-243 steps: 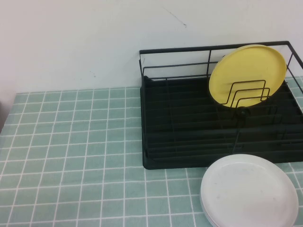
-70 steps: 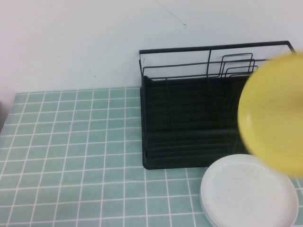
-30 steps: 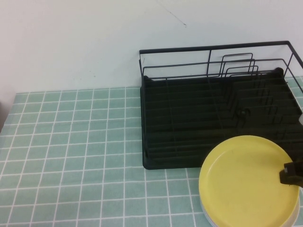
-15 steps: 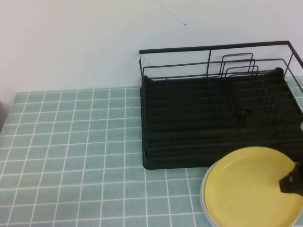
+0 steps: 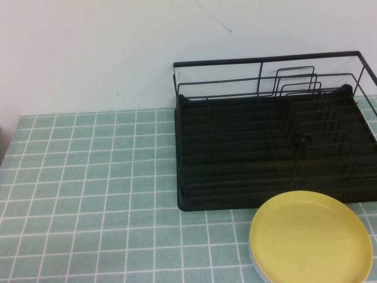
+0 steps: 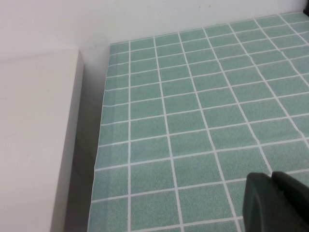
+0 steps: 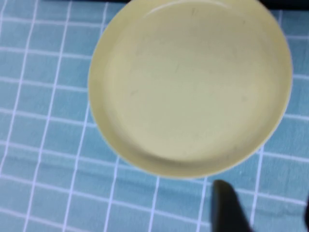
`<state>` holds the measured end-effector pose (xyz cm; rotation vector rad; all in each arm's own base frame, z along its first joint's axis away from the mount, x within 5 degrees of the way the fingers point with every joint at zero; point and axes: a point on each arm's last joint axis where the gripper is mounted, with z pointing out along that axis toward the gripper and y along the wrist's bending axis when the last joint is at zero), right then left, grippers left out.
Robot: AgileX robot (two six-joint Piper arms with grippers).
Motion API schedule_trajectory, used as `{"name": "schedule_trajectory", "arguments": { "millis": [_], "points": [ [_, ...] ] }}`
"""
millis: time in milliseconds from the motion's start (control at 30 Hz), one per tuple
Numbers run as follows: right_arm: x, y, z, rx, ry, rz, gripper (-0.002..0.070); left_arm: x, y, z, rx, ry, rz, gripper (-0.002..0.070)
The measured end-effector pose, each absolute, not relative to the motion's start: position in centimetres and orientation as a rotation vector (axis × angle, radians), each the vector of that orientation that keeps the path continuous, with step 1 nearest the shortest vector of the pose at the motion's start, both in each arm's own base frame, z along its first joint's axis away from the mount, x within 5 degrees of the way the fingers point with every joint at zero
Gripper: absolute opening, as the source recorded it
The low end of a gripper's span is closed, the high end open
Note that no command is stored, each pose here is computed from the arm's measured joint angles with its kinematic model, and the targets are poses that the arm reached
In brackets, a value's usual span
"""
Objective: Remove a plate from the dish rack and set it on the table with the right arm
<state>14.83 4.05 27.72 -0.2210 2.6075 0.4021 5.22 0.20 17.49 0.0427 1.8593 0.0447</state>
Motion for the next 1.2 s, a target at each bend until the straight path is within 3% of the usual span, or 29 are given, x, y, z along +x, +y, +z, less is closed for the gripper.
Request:
{"name": "schedule_trajectory", "arguments": {
  "millis": [133,233,467,733,1033,1200],
  "points": [
    [13.2,3.9,28.8,-0.256,2.55,0.396,0.0101,5.2,0.2,17.5,0.043,1.859,0.045,-0.0003],
    [12.1,3.9,29.5,-0.275,2.508,0.396,0.0028,5.2,0.2,17.5,0.043,1.859,0.045,-0.0003],
    [11.0,3.4,30.1,-0.303,2.458,0.335,0.0001,5.2,0.2,17.5,0.043,1.859,0.045,-0.0003],
    [10.9,2.0,29.5,-0.315,2.373,0.101,-0.0001,5.2,0.2,17.5,0.043,1.859,0.045,-0.0003],
    [7.1,0.0,22.8,-0.185,1.874,-0.136,-0.0001,5.2,0.2,17.5,0.043,1.859,0.046,-0.0003],
    [6.0,0.0,18.9,-0.162,1.731,-0.138,-0.0001,5.2,0.2,17.5,0.043,1.859,0.046,-0.0003]
  ]
}}
